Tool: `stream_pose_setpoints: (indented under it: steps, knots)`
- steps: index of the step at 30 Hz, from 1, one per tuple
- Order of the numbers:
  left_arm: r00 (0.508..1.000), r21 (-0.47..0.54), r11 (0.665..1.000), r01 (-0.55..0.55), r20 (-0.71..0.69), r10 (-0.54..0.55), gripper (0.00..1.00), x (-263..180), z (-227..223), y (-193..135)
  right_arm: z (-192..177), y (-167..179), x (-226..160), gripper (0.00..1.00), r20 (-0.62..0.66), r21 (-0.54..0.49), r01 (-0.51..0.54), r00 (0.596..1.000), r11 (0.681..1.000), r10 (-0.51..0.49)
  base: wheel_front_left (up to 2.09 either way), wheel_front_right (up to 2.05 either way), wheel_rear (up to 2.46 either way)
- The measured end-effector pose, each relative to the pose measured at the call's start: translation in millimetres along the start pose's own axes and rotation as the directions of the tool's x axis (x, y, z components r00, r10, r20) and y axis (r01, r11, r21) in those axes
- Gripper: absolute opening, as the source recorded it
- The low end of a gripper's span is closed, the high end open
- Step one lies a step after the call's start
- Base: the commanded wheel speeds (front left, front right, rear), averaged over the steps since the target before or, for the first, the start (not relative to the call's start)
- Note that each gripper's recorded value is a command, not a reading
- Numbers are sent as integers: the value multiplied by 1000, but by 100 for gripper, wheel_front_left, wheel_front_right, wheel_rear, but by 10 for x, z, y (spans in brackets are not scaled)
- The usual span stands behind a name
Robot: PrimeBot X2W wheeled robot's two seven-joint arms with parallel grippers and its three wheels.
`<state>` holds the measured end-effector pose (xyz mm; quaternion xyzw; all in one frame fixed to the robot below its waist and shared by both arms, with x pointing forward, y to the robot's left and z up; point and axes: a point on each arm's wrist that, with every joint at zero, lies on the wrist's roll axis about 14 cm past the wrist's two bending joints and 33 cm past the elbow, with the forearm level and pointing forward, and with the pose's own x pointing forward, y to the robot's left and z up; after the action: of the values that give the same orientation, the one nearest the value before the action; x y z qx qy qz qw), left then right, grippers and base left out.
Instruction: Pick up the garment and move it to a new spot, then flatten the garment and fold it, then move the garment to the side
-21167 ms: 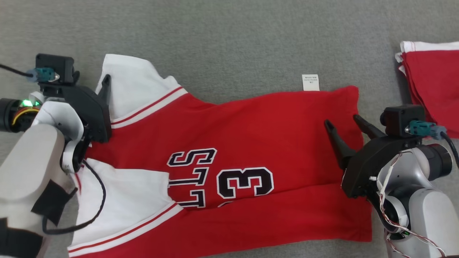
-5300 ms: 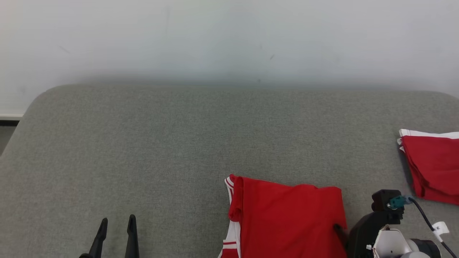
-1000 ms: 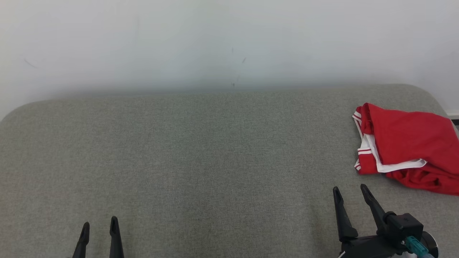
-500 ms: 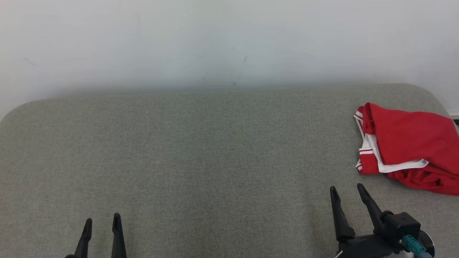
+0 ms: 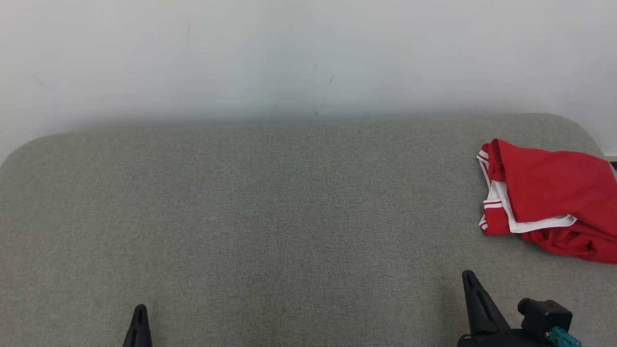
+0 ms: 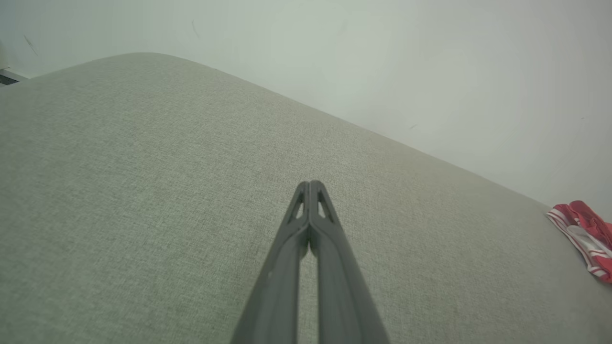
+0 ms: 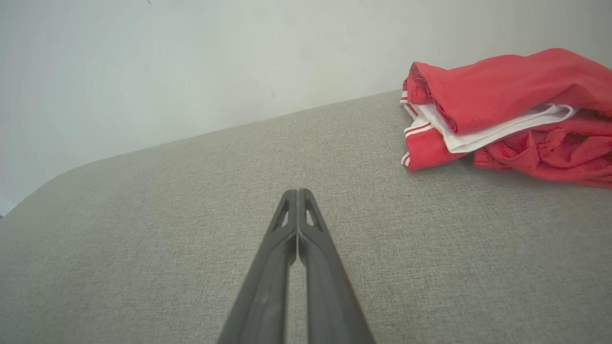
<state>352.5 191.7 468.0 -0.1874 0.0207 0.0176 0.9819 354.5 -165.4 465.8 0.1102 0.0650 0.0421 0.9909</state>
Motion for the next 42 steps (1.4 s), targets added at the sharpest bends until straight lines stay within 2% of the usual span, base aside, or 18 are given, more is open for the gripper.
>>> stream_pose_setpoints:
  steps: [13, 26, 42]
  knots:
    - [999, -207, 978, -34, -12, 32, 0, 60, 26, 38, 71, -71, 50, 0, 16, 235, 26, 999, 972, -30, 0, 0, 0]
    - [998, -390, 919, -58, -33, 49, 0, 107, 31, 66, 135, -132, 93, 0, 30, 439, 35, 998, 898, -53, 0, 0, 0]
    - [998, -555, 830, -56, -34, 45, 0, 187, 99, 55, 189, -182, 133, 0, 39, 621, 29, 997, 784, -68, 0, 0, 0]
